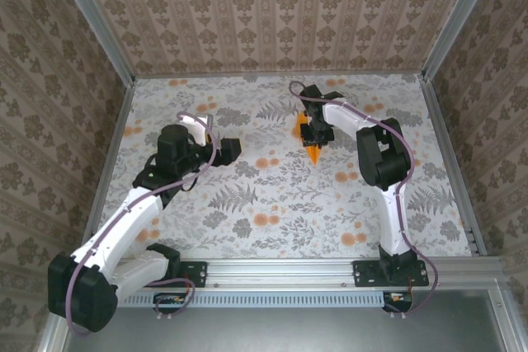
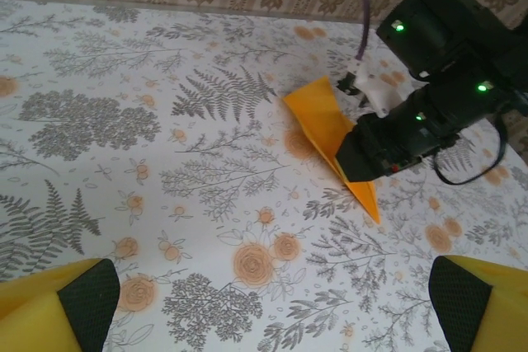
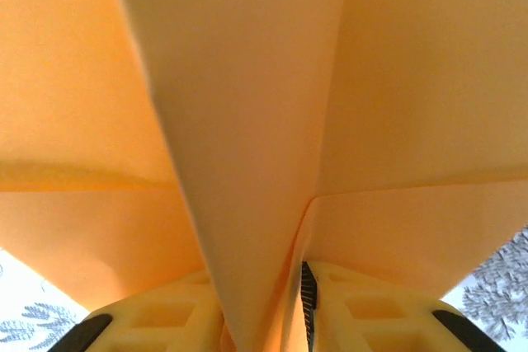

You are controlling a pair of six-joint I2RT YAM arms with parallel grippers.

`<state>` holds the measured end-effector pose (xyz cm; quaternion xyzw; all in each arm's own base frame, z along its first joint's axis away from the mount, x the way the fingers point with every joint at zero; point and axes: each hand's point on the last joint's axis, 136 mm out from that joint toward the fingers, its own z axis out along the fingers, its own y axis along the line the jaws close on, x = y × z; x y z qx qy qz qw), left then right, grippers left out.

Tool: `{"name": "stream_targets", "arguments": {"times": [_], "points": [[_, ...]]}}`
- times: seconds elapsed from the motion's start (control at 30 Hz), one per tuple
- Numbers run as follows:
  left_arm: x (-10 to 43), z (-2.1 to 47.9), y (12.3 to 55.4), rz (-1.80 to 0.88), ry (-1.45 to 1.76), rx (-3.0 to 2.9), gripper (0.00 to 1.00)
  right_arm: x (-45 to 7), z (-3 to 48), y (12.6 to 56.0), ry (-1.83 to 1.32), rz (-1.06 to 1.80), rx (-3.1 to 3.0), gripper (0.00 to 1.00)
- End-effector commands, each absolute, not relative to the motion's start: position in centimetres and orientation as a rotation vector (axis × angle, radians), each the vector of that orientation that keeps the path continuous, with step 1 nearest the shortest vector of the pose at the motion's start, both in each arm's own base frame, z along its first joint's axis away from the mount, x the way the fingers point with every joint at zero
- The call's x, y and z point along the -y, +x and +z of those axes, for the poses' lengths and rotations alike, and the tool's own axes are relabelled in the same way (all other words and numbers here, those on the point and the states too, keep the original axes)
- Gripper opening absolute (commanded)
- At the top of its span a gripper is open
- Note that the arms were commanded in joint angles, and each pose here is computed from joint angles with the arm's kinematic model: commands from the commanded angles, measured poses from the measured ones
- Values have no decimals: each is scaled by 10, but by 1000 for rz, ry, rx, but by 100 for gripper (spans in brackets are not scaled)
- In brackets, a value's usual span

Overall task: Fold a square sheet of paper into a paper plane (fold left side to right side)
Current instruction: Place the paper plane at the top-center of the table, then reset both arms

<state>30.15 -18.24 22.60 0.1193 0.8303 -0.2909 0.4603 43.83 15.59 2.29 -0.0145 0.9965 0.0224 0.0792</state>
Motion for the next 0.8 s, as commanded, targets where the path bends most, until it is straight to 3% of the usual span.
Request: {"name": "stream_targets", "arguments": {"times": [0.0,0.27,0.37,0.63,0.77], "points": [[177,233,308,-694,278,-2057,100,-149,61,431,-55,4,-2945,32],[164,236,320,-716,204,-2061,100,-141,124,410,-56,-14,-2851,41],[151,240,326,-690,157,-2039,100,-127,155,399,-37,-23,-2739,52],[57,232,346,-243,-76,-1931,100,-47,205,370,132,-122,-2245,100],[13,200,346,0,-130,-1931,100,-10,185,363,208,-193,-2125,100]]}}
